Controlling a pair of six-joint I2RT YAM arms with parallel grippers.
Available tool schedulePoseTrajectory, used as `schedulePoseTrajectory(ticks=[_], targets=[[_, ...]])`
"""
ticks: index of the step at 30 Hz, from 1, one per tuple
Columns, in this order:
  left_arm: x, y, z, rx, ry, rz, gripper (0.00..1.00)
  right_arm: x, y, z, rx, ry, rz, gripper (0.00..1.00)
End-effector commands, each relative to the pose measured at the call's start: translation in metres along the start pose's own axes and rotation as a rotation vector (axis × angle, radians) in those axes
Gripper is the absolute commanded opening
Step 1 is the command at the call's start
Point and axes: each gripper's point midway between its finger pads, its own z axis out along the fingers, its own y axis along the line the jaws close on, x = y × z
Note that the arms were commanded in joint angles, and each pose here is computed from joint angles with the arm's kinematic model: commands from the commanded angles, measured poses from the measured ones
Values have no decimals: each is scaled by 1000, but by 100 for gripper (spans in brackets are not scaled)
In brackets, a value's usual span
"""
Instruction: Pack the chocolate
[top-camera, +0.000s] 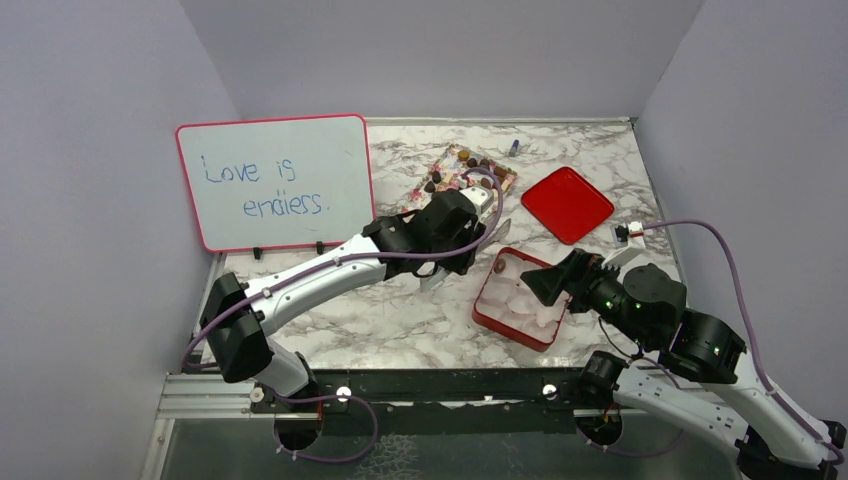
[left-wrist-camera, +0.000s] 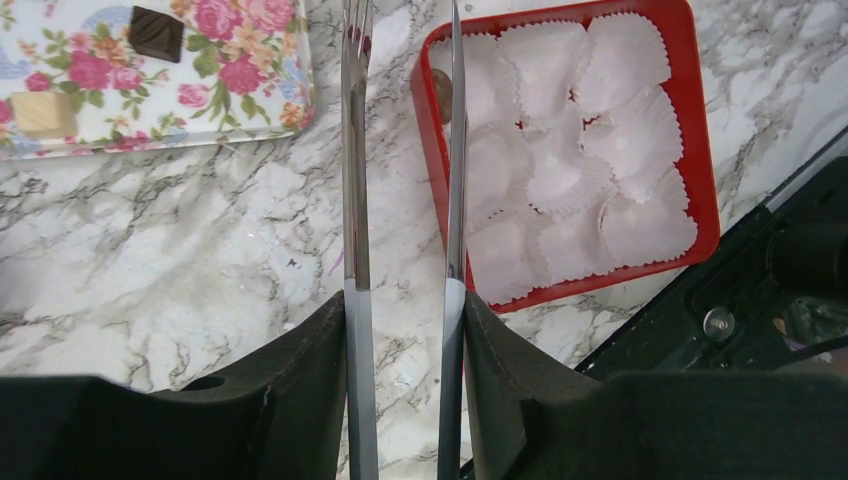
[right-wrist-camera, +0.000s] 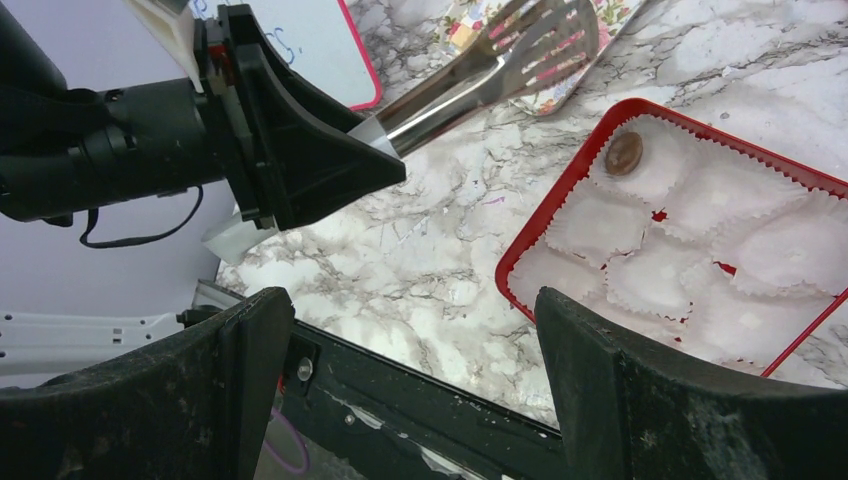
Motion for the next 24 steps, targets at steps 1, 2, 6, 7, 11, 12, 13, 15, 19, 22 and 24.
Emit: schedulePoseTrajectory(ticks=[1, 2, 6, 7, 11, 12, 13, 15, 19, 22, 24], targets=[[-25, 30, -20, -117, -76, -21, 42, 2, 3, -1, -21, 7, -5, 96], [-25, 38, -20, -130, -70, -33, 42, 1, 3, -2, -22, 7, -4, 96], [-22, 67, -18, -175, -46, -64, 42, -3, 5, -6, -24, 0, -4, 96], [-22, 73, -17, -193, -39, -63, 42, -4, 5, -7, -24, -2, -4, 96], [-21, 98, -8, -287, 8, -19, 42, -6, 9, -9, -43, -4, -3, 96], [-22, 103, -6, -307, 20, -3, 42, -6, 10, -8, -46, -2, -6, 96], [-22, 107, -4, -323, 35, 10, 42, -6, 10, -8, -44, -2, -8, 96], [-21, 114, 2, -340, 62, 23, 43, -6, 9, -7, -34, 2, -14, 96], [-18, 124, 13, -357, 113, 57, 43, -5, 11, -4, -35, 6, -14, 96], [-14, 130, 21, -360, 137, 59, 43, -5, 13, -2, -44, 2, -12, 96], [-10, 132, 28, -355, 155, 48, 43, -5, 14, 0, -43, 4, -15, 96]])
